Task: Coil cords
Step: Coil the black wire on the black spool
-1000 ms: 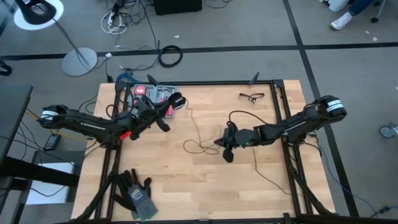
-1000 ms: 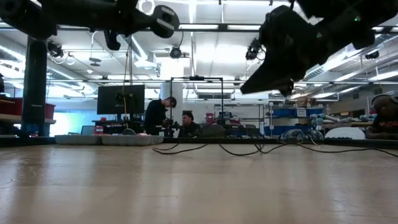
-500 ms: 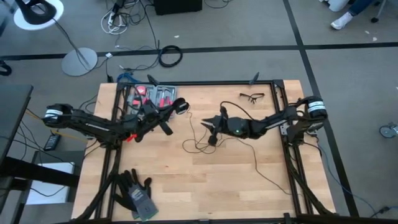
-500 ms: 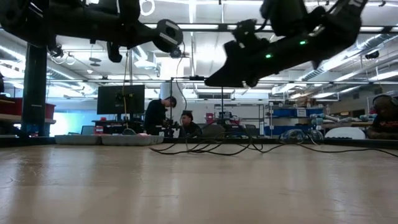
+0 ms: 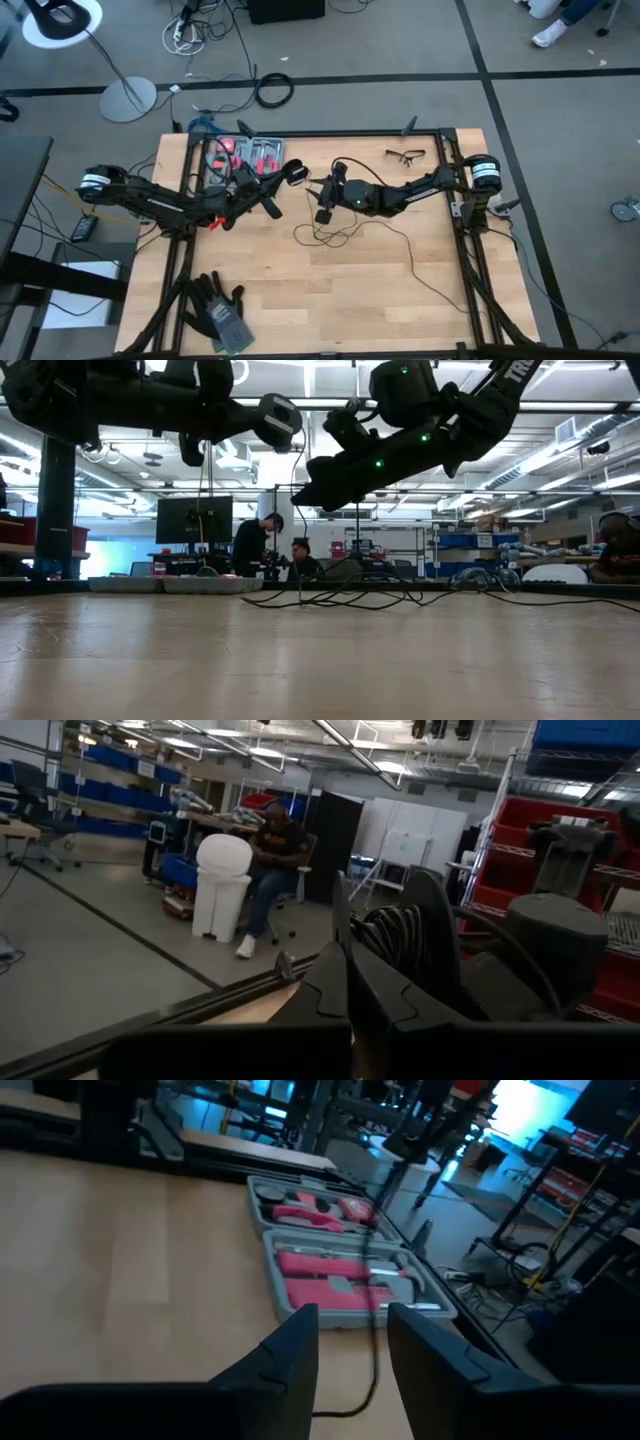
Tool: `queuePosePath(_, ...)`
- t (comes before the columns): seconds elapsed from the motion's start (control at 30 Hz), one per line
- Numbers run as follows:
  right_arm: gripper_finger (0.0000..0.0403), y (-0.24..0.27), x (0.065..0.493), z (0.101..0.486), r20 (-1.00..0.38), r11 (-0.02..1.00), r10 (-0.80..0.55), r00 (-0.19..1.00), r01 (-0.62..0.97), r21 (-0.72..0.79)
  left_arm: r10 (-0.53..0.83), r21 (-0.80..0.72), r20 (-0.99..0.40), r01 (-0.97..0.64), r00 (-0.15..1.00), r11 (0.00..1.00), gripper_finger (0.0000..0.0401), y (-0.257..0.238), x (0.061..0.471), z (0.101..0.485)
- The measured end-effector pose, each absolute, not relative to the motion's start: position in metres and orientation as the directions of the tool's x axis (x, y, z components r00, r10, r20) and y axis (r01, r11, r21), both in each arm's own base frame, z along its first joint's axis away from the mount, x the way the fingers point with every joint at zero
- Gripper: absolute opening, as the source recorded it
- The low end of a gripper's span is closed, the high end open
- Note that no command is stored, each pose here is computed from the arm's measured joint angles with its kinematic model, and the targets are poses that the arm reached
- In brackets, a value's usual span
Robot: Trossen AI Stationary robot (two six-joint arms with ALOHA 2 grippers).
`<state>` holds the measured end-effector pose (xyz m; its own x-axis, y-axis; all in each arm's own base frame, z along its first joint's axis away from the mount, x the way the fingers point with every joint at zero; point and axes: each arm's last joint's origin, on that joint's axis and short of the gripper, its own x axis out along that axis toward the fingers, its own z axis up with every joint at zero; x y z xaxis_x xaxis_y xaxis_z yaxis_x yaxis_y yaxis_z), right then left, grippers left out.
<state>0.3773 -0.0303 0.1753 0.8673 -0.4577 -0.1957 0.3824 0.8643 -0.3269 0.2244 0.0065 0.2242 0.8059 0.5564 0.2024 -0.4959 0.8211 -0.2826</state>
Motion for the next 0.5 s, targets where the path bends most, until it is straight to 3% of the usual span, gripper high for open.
queuePosePath(0.5,0.0104,-0.054,0.375,0.172,-0.237,0.889,-0.405,0.883,0.32,-0.326,0.555,-0.305,0.235,-0.481,0.798,0.822,0.0,0.007,0.227,0.233)
